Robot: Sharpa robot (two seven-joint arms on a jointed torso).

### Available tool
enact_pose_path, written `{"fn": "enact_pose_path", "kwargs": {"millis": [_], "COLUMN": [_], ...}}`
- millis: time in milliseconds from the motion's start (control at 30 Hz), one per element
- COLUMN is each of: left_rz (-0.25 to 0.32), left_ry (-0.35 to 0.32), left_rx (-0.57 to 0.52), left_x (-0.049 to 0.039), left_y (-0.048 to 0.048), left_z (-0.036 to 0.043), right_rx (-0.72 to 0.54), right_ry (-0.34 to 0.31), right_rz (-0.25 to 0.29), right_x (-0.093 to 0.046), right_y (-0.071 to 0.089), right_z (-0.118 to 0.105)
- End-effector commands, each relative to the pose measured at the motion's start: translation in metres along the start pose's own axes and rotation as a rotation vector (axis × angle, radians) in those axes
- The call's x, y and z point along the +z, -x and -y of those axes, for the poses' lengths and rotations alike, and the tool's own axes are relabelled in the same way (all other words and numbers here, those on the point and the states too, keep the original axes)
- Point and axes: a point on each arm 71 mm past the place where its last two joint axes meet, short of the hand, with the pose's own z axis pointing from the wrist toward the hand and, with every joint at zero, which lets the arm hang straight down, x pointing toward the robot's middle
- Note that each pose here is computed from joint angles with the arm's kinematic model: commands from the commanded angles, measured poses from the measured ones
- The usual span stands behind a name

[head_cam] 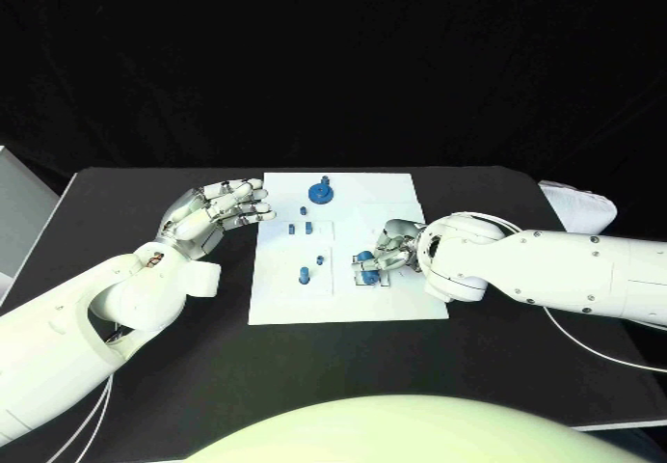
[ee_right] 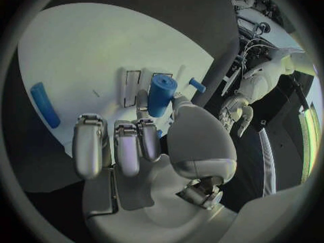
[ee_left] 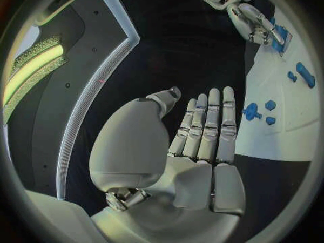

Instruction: Assemble the parts on the task board

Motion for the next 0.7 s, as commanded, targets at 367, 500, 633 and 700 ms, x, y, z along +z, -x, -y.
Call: {"fn": "enact_pose_path", "kwargs": {"millis": [367, 500, 633, 700], "left_rz": [-0.016, -0.015, -0.015, -0.014], "left_ry": [-0.003, -0.003, -0.003, -0.003], "left_rx": [-0.01, -0.01, -0.009, -0.009], "left_x": [-0.0002, -0.0003, -0.0004, -0.0005], "left_y": [-0.0007, -0.0004, 0.0, 0.0002], "left_z": [0.0003, 0.0003, 0.0003, 0.0004], "right_rx": [0.011, 0.017, 0.023, 0.024], "right_ry": [0.026, 0.028, 0.027, 0.027], "right_rz": [0.031, 0.04, 0.045, 0.046], "right_x": [-0.0006, -0.0011, -0.0023, -0.0034], "right_y": [-0.0013, -0.0011, -0.0014, -0.0016], "right_z": [-0.0065, -0.0062, -0.0046, -0.0031]}}
